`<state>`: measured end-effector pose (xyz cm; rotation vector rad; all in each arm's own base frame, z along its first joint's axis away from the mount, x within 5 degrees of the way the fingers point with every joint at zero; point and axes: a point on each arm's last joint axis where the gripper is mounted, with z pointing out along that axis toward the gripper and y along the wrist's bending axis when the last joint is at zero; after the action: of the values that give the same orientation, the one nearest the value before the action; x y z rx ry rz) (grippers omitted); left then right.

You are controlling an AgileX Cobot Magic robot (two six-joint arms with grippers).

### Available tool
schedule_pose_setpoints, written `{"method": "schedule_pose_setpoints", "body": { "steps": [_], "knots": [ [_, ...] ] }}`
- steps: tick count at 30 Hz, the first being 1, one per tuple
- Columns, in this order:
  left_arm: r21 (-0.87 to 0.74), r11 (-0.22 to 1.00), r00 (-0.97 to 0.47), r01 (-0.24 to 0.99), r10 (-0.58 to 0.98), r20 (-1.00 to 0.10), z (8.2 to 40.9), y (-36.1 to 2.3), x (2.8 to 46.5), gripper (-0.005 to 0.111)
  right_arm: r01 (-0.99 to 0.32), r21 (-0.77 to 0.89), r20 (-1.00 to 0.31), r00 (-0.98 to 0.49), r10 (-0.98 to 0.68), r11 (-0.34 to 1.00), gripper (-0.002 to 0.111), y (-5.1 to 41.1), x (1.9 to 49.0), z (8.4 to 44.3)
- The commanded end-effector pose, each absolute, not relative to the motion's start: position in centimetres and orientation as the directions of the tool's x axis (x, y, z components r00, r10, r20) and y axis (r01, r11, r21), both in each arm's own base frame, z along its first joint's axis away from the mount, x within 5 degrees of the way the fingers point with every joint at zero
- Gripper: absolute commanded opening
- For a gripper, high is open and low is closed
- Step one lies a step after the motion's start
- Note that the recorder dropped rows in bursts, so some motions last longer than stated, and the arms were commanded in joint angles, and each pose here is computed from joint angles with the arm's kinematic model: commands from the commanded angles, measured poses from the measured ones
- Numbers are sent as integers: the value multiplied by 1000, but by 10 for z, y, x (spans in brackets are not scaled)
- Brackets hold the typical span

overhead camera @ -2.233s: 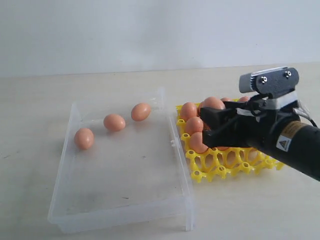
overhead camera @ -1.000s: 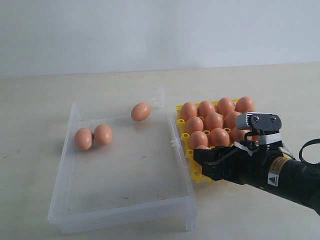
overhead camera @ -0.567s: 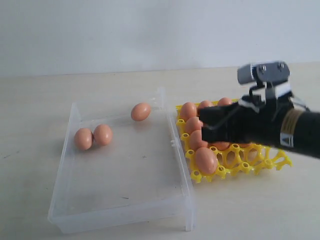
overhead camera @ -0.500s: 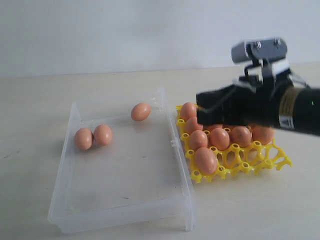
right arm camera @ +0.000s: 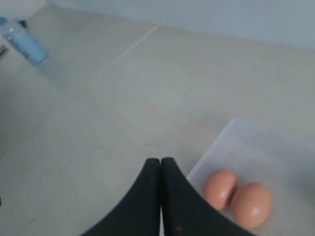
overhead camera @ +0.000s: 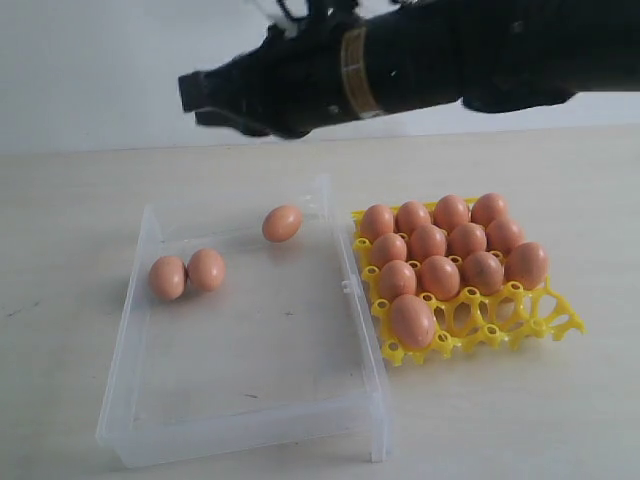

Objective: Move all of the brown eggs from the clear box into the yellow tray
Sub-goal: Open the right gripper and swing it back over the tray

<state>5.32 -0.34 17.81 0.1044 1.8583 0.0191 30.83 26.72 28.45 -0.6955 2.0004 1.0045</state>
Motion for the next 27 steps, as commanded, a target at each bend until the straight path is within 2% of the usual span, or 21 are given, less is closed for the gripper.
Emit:
{"method": "schedule_pose_setpoints", "body": {
  "steps": [1,3,10,15,17,20,22,23,25,27],
  "knots": [
    [59,996,-265,61,73,-961,181,-4,53,0,-769,431,-781,-580,-232,472,0,286,316,249],
    [59,996,-265,61,73,-961,181,-4,53,0,-798,386,-811,-533,-242,463,0,287,318,249],
    [59,996,-265,61,73,-961,181,-4,53,0,-702,194,-907,-394,-148,685,0,265,333,287],
    [59,996,-265,61,73,-961,181,-4,53,0,-735,140,-933,-322,-160,663,0,261,335,294],
    [59,996,-265,61,73,-961,181,-4,53,0,-738,150,-948,-296,-117,658,0,262,337,296],
    [59,996,-265,61,73,-961,181,-4,53,0,-677,142,-959,-274,-67,722,0,264,339,299],
    [59,996,-265,61,73,-961,181,-4,53,0,-618,-1,-942,-262,-207,786,0,269,340,296],
    [59,996,-265,61,73,-961,181,-4,53,0,-628,-148,-895,-243,-374,764,0,271,339,292],
    [59,996,-265,61,73,-961,181,-4,53,0,-694,-248,-774,-277,-569,676,0,283,339,285],
    [59,996,-265,61,73,-961,181,-4,53,0,-743,-205,-663,-373,-649,637,0,291,338,280]
  ]
}}
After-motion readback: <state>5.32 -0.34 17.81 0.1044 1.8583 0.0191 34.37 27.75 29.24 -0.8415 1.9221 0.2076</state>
